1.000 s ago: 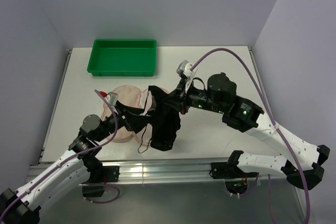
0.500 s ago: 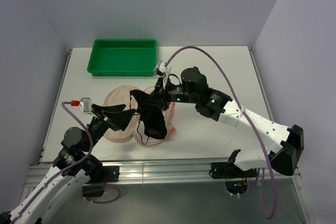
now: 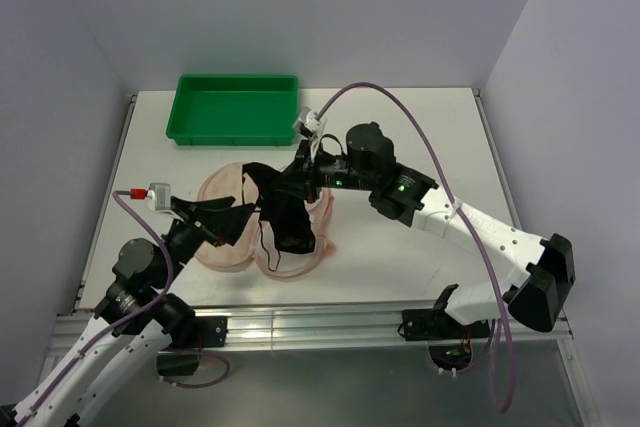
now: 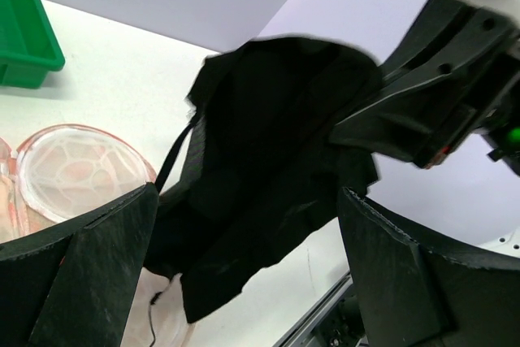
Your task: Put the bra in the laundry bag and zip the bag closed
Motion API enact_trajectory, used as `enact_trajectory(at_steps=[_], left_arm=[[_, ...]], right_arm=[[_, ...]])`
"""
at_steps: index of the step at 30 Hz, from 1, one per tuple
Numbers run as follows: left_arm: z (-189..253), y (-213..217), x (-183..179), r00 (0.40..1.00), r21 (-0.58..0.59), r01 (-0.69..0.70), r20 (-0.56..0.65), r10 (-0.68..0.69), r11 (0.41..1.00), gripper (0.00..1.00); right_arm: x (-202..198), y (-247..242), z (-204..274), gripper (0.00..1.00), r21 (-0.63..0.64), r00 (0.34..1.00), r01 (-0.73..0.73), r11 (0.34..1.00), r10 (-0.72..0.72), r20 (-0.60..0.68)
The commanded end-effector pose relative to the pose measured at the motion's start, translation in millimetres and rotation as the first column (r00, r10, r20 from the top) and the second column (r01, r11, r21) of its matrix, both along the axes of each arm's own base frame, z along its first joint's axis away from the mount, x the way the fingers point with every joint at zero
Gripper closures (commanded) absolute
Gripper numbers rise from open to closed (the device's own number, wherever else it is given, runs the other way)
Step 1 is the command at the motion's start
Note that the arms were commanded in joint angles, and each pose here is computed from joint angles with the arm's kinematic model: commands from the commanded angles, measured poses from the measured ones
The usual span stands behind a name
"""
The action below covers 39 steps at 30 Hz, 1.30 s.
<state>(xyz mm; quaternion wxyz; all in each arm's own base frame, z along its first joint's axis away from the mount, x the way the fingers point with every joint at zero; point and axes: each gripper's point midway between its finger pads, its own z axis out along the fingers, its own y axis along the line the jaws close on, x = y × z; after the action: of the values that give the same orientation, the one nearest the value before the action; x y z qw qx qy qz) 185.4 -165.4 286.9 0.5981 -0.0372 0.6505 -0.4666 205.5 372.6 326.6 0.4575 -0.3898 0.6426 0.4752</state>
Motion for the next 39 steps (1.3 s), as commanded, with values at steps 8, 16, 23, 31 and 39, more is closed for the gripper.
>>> enact_trajectory(at_steps=[8,16,23,31,39], left_arm=[[19.4,5.1,-1.4,0.999,0.009,-0.017,0.044,0.016,1.0,0.01],[16.5,6.5,1.8,0.999,0.018,-0.034,0.033,0.033,0.999,0.02],[11.4,4.0,1.9,0.999,0.025,-0.023,0.025,0.022,0.999,0.03],[9.3,4.5,5.1,0.999,0.028,-0.036,0.027,0.035,0.999,0.04],[1.5,0.8,7.2,1.0,0.036,-0.026,0.014,0.025,0.999,0.05]], right_arm=[[22.6,-5.0,5.1,1.0,0.039,0.999,0.026,0.999,-0.028,0.037],[7.4,9.3,-28.8,1.0,0.06,0.992,-0.085,0.995,0.09,-0.084],[0.8,11.8,-32.5,1.0,0.089,0.986,-0.123,0.988,0.132,-0.105],[-17.9,15.5,-17.3,1.0,0.161,0.961,-0.219,0.962,0.241,-0.134],[16.1,22.7,-72.8,1.0,0.102,0.948,-0.165,0.981,0.186,-0.256]])
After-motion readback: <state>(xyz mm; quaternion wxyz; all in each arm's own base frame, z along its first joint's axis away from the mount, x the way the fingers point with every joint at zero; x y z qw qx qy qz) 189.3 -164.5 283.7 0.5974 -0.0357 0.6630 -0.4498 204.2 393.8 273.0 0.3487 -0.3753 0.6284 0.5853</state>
